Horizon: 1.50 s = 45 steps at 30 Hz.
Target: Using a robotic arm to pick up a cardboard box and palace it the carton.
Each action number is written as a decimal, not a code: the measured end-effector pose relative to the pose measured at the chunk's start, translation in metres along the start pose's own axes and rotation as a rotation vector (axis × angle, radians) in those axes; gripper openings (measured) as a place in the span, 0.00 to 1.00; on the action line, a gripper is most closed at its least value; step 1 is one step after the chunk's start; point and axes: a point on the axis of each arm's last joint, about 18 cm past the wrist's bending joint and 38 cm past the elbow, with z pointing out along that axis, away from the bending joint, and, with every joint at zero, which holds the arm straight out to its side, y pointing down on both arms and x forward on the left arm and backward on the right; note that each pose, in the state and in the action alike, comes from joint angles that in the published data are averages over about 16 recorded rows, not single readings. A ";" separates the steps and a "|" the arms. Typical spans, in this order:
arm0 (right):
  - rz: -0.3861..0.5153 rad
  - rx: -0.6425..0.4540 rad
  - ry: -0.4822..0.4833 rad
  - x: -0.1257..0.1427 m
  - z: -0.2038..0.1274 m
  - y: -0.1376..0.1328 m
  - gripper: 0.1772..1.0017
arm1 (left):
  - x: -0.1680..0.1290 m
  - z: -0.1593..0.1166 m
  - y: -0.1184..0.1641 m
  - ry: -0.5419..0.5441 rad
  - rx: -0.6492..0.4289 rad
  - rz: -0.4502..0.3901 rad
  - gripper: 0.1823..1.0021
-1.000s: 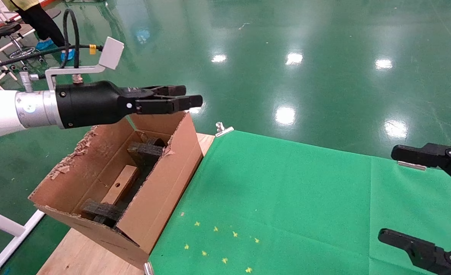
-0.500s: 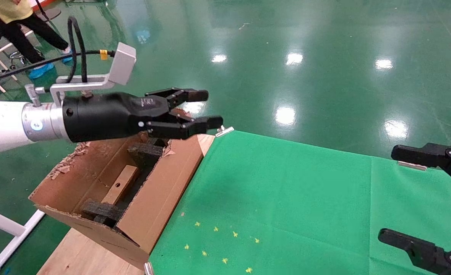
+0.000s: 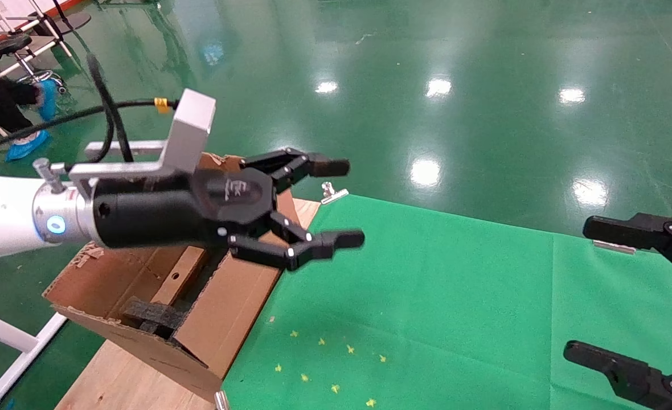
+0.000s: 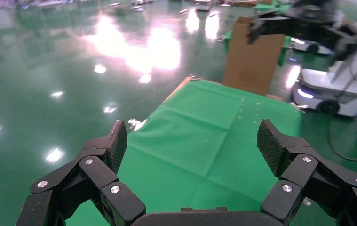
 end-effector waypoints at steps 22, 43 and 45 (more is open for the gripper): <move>0.000 0.000 0.000 0.000 0.000 0.000 1.00 | 0.062 0.018 -0.004 0.186 0.080 0.133 1.00; 0.000 0.000 0.001 0.000 0.000 0.000 1.00 | 0.057 0.017 -0.004 0.171 0.073 0.126 1.00; 0.000 0.000 0.001 0.000 0.000 0.000 1.00 | 0.057 0.017 -0.004 0.170 0.073 0.126 1.00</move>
